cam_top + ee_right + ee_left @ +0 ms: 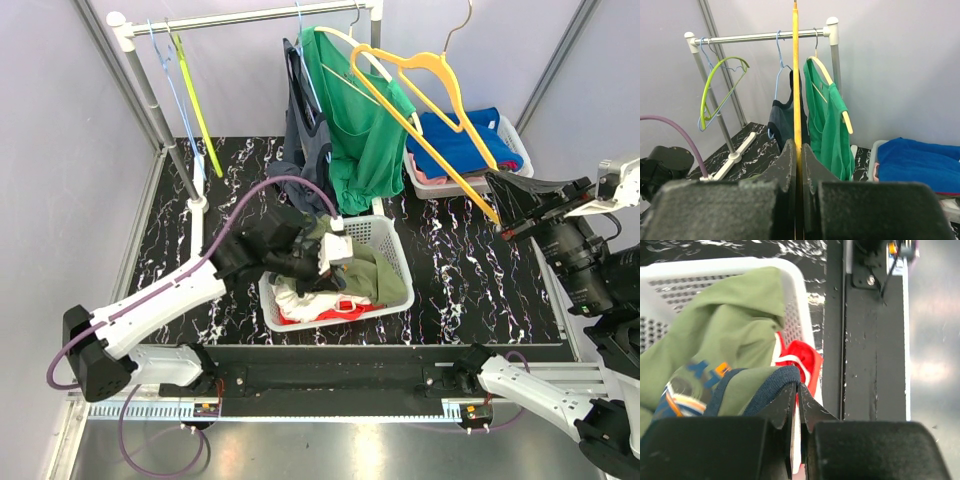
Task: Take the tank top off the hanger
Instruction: Remove the tank top from the hanger, then place the hanger at the clothesline.
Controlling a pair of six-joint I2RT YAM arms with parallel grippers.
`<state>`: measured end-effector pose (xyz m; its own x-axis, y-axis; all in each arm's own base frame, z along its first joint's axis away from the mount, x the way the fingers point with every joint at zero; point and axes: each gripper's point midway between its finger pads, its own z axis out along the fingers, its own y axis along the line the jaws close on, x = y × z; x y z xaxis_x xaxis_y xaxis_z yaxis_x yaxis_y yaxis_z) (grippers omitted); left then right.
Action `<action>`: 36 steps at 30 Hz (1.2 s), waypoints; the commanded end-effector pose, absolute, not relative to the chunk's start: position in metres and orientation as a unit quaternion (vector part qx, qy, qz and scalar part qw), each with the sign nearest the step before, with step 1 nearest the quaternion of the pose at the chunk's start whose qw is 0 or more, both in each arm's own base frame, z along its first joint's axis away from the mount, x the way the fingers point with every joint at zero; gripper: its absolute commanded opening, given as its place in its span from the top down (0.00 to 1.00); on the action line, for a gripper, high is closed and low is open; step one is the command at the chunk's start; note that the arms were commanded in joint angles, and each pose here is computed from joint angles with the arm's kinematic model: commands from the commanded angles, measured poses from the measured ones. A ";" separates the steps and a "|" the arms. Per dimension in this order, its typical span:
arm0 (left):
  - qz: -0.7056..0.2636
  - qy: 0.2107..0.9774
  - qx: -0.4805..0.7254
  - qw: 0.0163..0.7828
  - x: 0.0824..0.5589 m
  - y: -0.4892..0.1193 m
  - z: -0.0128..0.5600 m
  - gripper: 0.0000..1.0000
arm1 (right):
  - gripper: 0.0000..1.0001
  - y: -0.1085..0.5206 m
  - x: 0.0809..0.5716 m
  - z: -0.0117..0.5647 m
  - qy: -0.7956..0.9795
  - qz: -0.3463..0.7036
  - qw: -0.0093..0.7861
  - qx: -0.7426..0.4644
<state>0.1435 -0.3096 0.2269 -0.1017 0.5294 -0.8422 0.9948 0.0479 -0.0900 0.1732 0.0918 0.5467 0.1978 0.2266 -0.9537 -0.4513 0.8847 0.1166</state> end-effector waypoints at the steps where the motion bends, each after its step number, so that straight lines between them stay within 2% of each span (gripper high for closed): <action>1: -0.335 0.590 0.658 0.328 0.134 -0.323 0.228 0.92 | 1.00 0.095 0.172 0.568 0.559 0.242 0.788 -0.087; 3: -0.313 0.565 0.690 0.327 0.130 -0.326 0.227 0.84 | 1.00 0.098 0.172 0.567 0.560 0.246 0.786 -0.090; 4: -0.311 0.555 0.702 0.322 0.125 -0.330 0.227 0.51 | 1.00 0.100 0.171 0.567 0.558 0.249 0.786 -0.095; 5: -0.308 0.545 0.710 0.323 0.124 -0.333 0.230 0.13 | 1.00 0.101 0.170 0.566 0.559 0.250 0.785 -0.098; 6: -0.311 0.536 0.714 0.326 0.123 -0.335 0.242 0.01 | 1.00 0.104 0.171 0.565 0.560 0.253 0.782 -0.102; 9: -0.292 0.530 0.717 0.345 0.132 -0.337 0.261 0.01 | 1.00 0.110 0.175 0.563 0.569 0.252 0.774 -0.113; 16: -0.194 0.480 0.694 0.501 0.167 -0.320 0.379 0.01 | 1.00 0.112 0.167 0.582 0.554 0.268 0.779 -0.123; 21: -0.214 0.479 0.604 0.601 0.160 -0.283 0.471 0.01 | 1.00 0.154 0.194 0.581 0.568 0.291 0.756 -0.149; 24: -0.200 0.494 0.532 0.658 0.168 -0.250 0.504 0.01 | 1.00 0.186 0.221 0.570 0.583 0.301 0.737 -0.162; 28: -0.076 0.444 0.491 0.746 0.184 -0.201 0.539 0.01 | 1.00 0.213 0.246 0.562 0.598 0.309 0.721 -0.165; 29: -0.034 0.422 0.445 0.789 0.190 -0.182 0.568 0.01 | 1.00 0.221 0.255 0.556 0.606 0.310 0.714 -0.165; 32: 0.003 0.401 0.368 0.839 0.186 -0.147 0.614 0.01 | 1.00 0.239 0.269 0.549 0.616 0.325 0.700 -0.158; 36: 0.046 0.383 0.317 0.867 0.182 -0.117 0.640 0.01 | 1.00 0.263 0.288 0.540 0.625 0.338 0.687 -0.153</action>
<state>0.1714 -0.1543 0.5954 0.6767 0.2773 -0.6820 0.3830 0.6585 0.6478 0.2947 0.2570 0.4840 -0.0976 0.1182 -0.9882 -0.6129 0.7752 0.1532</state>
